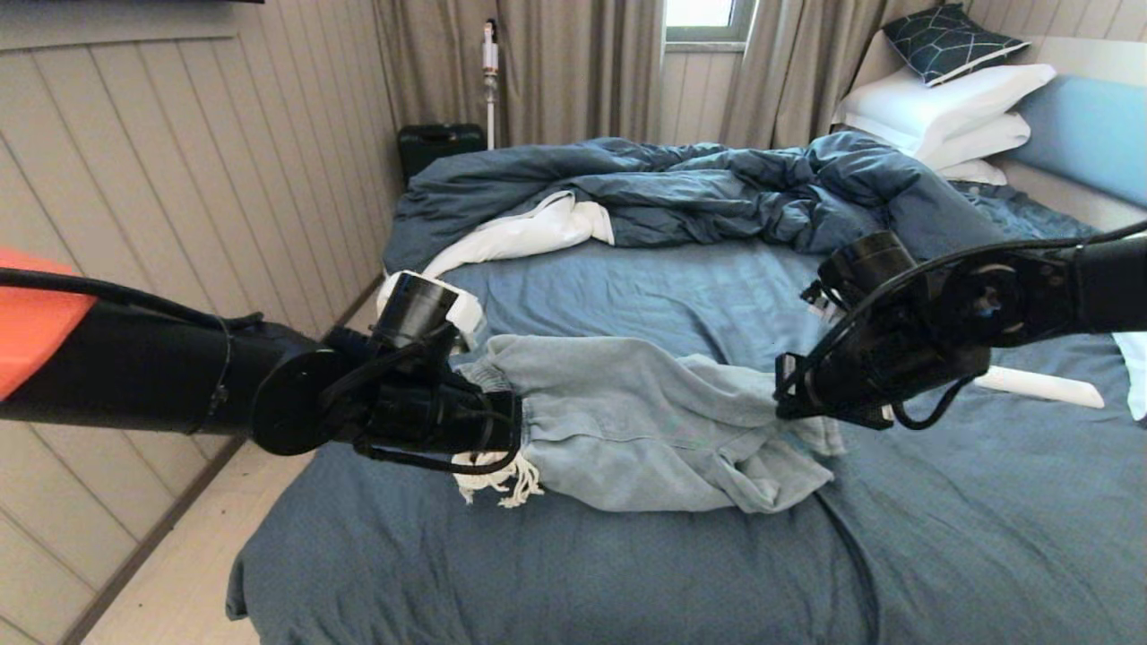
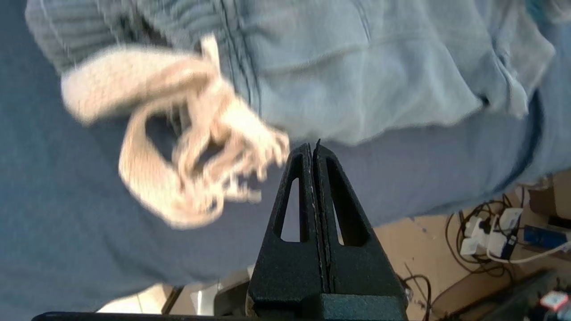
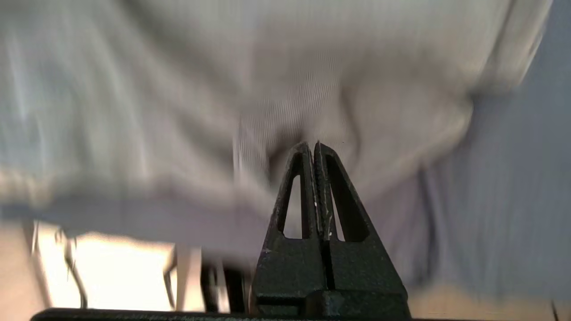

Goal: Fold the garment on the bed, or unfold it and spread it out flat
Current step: Fold the blue shorts

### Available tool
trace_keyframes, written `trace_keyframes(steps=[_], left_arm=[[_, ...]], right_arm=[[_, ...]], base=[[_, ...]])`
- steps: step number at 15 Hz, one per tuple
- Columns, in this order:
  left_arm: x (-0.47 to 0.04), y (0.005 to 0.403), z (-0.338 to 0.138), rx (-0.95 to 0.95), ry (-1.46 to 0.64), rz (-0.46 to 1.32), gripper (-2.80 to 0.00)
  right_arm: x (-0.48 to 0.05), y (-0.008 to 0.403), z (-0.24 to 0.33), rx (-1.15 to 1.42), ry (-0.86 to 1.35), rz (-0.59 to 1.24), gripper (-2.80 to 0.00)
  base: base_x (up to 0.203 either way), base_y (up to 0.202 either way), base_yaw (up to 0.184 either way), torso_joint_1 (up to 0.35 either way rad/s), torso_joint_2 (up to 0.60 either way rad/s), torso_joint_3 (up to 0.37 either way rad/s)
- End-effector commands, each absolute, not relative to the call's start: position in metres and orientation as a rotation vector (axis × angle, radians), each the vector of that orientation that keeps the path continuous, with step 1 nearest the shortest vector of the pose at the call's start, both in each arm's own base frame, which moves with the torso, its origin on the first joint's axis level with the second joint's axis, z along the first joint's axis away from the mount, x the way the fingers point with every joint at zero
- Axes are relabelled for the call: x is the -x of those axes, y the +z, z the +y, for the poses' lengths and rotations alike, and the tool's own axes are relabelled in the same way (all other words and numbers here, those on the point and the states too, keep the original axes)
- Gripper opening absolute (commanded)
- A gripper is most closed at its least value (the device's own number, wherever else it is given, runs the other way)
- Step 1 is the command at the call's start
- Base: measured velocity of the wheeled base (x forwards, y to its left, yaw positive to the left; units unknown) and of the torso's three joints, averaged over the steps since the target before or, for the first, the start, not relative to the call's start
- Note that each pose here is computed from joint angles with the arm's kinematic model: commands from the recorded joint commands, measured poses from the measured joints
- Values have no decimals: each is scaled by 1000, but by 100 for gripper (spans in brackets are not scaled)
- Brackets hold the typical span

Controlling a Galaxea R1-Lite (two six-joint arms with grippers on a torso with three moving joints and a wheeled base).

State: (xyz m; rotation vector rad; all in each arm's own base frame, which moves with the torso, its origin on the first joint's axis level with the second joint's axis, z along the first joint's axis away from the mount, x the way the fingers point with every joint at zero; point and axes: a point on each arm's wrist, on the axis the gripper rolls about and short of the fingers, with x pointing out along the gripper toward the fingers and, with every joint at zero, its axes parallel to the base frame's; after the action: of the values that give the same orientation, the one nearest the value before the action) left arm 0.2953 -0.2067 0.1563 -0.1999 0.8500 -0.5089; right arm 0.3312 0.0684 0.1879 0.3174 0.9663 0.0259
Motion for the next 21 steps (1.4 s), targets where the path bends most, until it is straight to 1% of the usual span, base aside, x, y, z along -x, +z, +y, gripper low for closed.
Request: trace_keyframes(steps=[1, 3, 4, 10, 15, 21], left_arm=[[-314, 141, -220, 191, -494, 890, -280], [-320, 135, -219, 189, -475, 917, -280], [-320, 135, -215, 194, -463, 921, -280], [-312, 134, -204, 187, -446, 942, -280], [-316, 132, -207, 181, -452, 937, -280], [-312, 133, -204, 179, -447, 943, -280]], right_arm=[[-306, 197, 67, -314, 53, 973, -280], [-303, 194, 73, -307, 70, 990, -280], [-304, 192, 77, -307, 73, 999, 0], [-305, 180, 84, -295, 80, 1034, 0], [-333, 140, 105, -268, 101, 1088, 0], [-356, 134, 132, -294, 139, 1066, 0]], base=[[0, 0, 0, 0, 0, 0], [0, 0, 0, 0, 0, 0], [0, 0, 0, 0, 0, 0], [0, 0, 0, 0, 0, 0], [0, 0, 0, 0, 0, 0], [0, 0, 0, 0, 0, 0]])
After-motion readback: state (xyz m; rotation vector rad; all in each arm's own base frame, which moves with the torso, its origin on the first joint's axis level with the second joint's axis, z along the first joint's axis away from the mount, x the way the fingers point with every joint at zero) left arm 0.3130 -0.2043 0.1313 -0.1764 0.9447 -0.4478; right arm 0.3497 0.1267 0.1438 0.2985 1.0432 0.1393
